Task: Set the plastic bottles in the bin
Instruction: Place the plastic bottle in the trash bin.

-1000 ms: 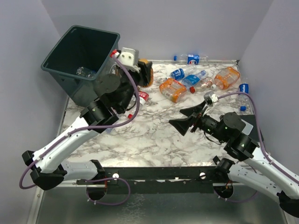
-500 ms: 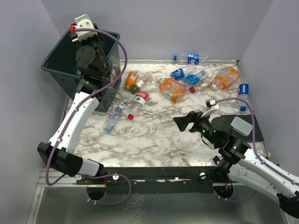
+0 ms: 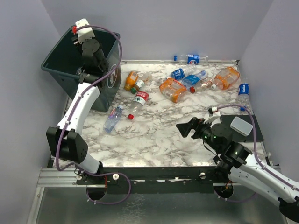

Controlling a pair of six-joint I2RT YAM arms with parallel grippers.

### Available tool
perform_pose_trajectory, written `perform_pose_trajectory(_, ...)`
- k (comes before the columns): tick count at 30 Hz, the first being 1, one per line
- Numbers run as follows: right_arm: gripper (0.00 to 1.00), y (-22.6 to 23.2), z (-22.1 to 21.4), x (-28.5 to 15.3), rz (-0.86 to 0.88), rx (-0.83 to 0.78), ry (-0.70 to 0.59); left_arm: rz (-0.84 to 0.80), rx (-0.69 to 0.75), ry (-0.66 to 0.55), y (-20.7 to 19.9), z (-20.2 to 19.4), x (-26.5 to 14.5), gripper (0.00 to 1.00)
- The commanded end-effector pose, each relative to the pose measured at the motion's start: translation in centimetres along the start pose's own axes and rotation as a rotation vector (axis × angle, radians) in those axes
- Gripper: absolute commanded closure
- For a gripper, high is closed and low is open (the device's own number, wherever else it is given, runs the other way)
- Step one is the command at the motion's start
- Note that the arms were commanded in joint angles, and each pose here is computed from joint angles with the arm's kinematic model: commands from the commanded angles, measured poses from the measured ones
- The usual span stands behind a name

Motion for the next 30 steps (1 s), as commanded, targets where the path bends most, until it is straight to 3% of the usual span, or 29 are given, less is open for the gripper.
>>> perform_pose_trajectory(1, 0.00, -0.7, -0.5, -0.2, -0.032, -0.022, 0.013, -0.054, -0.067, 0.175, -0.1, -3.4, 0.9, 1.00)
perform_pose_trajectory(3, 0.00, -0.7, -0.3, -0.3, -0.041, -0.035, 0.014, -0.069, -0.075, 0.181, -0.1, -3.4, 0.7, 0.98)
perform_pose_trajectory(5, 0.00, -0.7, -0.2, -0.2, -0.058, -0.042, 0.011, -0.080, -0.079, 0.183, -0.1, -3.0, 0.6, 0.83)
perform_pose_trajectory(8, 0.00, -0.7, 0.0, -0.2, -0.078, -0.045, 0.003, -0.091, -0.078, 0.174, 0.2, -2.0, 0.5, 0.39)
perform_pose_trajectory(12, 0.00, -0.4, 0.5, -0.1, -0.086, -0.053, -0.009, -0.118, -0.117, 0.144, 0.5, 0.3, 0.1, 0.03)
perform_pose_trajectory(18, 0.00, 0.2, 2.2, -0.1, -0.127, -0.061, -0.073, -0.267, -0.201, 0.095, -0.2, 4.5, -2.8, 0.01)
perform_pose_trajectory(22, 0.00, 0.8, 3.0, 0.3, -0.152, -0.090, -0.072, -0.488, -0.198, 0.119, -2.9, 5.7, -7.6, 0.01)
perform_pose_trajectory(26, 0.00, 1.0, 2.9, 1.3, -0.188, -0.121, -0.028, -0.737, -0.110, 0.222, -6.4, 3.5, -13.7, 0.01)
perform_pose_trajectory(30, 0.00, 1.0, 2.2, 2.8, -0.233, -0.116, 0.017, -0.909, -0.002, 0.334, -7.0, -0.8, -18.3, 0.01)
Point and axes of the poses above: each gripper's point midway between its finger pads, its own x axis out along the fingers, its own y axis along the line the jaws close on, z = x × y, the point moved 10 cm from there along -x, back along the fingers, and after that the axes turned 5 degrees about x, right-handed, at the moved point
